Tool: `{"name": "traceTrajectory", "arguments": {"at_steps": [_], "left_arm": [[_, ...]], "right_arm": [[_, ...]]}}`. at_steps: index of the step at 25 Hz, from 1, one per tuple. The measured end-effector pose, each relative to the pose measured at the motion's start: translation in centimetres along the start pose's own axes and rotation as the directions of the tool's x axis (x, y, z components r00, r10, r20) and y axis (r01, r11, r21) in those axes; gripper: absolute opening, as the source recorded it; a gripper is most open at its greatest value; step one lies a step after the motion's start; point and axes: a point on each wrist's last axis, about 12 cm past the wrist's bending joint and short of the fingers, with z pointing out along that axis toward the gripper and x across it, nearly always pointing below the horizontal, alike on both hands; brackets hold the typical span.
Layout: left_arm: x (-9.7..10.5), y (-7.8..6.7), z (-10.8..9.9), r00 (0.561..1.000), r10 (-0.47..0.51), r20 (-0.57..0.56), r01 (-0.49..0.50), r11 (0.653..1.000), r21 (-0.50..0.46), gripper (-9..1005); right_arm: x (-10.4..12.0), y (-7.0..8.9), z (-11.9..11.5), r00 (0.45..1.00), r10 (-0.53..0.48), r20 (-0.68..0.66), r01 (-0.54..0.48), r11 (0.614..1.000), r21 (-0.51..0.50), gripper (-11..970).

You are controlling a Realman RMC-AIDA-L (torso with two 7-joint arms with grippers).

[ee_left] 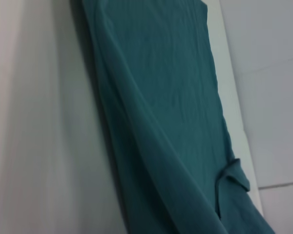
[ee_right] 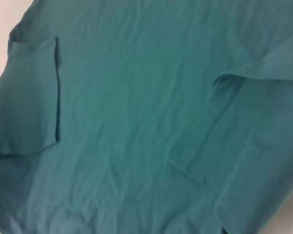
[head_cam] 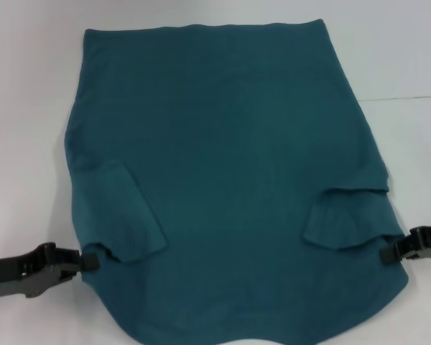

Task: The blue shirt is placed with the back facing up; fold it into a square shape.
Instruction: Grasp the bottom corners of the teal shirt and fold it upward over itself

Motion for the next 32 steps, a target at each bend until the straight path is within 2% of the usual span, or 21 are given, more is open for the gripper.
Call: {"name": "traceTrajectory", "arguments": {"at_steps": [9,14,23,32], "left_arm": [[1.0,0.3,-0.6,0.998,0.01,-0.069,-0.011,1.0,-0.02,20],[1.9,0.3,-1.7,0.992,0.027,-0.123,-0.03,0.999,-0.024,20],[4.4,1.4,-3.8,0.977,0.026,-0.213,-0.04,0.998,-0.057,23],[5.6,1.8,-4.3,0.965,0.045,-0.258,-0.062,0.996,-0.058,26]], "right_arm": [[1.2,-0.2,-0.4,0.996,0.011,-0.087,-0.012,1.0,-0.004,70],[2.3,-0.3,-0.8,0.991,0.015,-0.132,-0.019,1.0,-0.024,73],[4.3,-0.9,-1.1,0.978,-0.011,-0.209,0.003,0.999,-0.039,79],[5.4,-0.6,-1.1,0.968,-0.057,-0.246,0.034,0.995,-0.099,85]]}}
